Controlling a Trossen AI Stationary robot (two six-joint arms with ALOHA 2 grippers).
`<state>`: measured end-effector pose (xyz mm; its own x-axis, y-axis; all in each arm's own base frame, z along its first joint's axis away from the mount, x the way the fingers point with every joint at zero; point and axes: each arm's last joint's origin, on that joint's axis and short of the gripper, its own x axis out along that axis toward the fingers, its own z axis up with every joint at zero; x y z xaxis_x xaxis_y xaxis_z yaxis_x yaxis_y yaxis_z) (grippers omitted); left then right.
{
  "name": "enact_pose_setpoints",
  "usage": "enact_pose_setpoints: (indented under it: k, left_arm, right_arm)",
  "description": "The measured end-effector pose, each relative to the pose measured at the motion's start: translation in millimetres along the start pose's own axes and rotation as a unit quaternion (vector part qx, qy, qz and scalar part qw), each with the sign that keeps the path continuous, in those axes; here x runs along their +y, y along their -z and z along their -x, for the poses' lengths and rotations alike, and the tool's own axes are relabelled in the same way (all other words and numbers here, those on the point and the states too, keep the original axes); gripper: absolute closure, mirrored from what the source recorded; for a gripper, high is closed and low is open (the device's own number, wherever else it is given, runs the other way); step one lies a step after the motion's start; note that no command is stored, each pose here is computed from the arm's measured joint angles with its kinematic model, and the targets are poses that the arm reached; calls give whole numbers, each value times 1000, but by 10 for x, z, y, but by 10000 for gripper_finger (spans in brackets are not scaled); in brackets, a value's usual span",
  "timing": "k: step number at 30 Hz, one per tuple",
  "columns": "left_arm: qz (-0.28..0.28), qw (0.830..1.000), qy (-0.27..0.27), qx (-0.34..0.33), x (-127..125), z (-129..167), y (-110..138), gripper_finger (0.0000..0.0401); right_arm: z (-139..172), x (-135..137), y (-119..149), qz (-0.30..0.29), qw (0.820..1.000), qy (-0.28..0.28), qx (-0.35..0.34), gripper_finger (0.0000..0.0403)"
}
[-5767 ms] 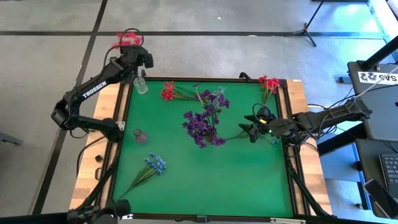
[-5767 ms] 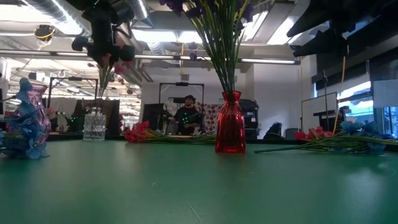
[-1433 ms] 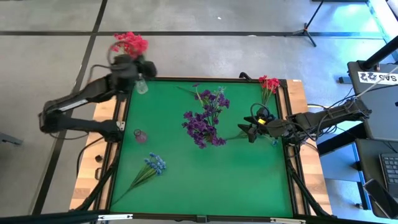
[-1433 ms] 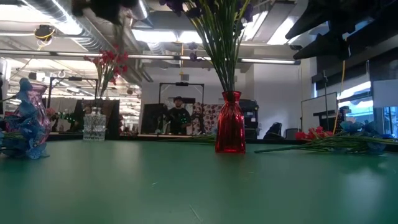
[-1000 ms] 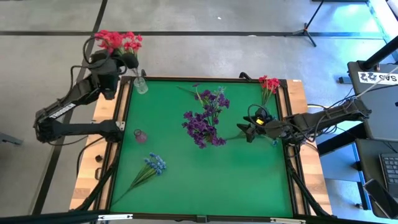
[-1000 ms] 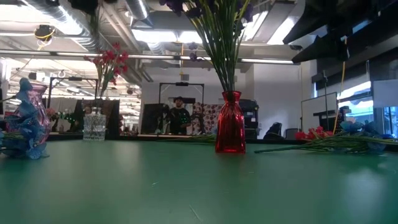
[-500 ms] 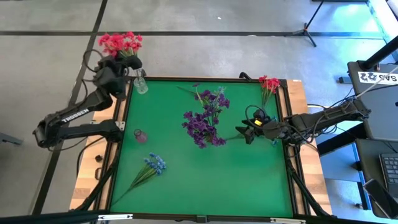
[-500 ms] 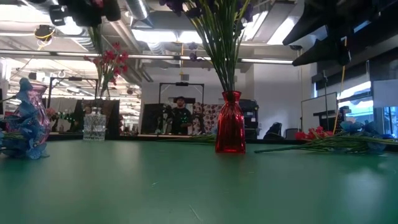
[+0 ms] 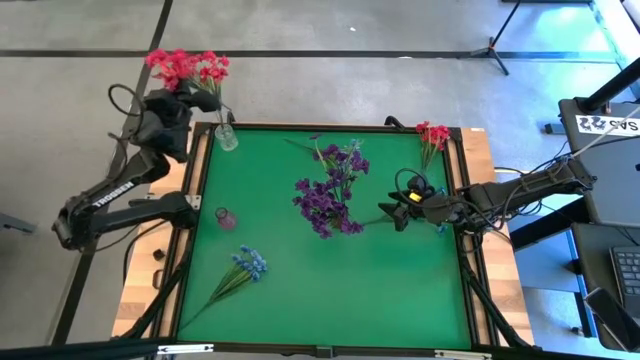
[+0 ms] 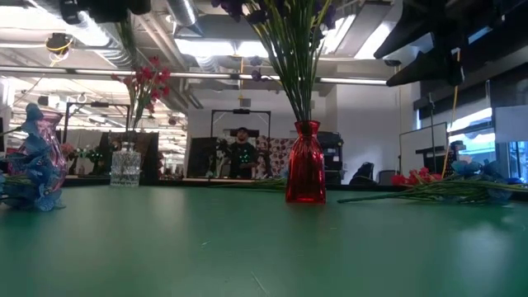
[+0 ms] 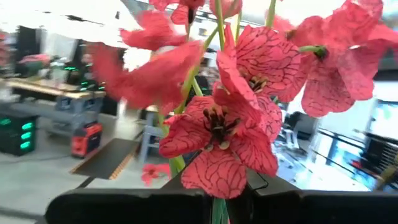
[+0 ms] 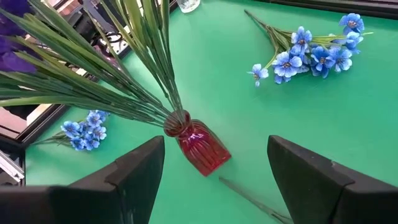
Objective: Sort flowers into vase by color
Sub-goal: Put the left red flowers into the transparent vase
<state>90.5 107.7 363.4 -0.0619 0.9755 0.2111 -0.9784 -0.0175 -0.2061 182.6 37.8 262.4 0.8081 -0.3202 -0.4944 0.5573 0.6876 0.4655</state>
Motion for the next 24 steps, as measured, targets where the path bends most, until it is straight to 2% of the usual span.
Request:
enact_pose_setpoints:
  k: [4,9,16,24]
  left_arm:
    - [-19,999,29,5,-1,-21,86,387]
    - [-56,998,37,-14,58,-34,35,387]
    - [-60,997,52,-3,117,1,34,387]
    - [-95,994,53,26,86,-31,129,387]
  right_arm:
    - [0,6,10,2,1000,-12,17,118]
    - [3,23,32,4,998,-40,54,118]
    - [3,59,-4,-1,998,-53,31,118]
    - [4,62,-9,7,998,-52,25,118]
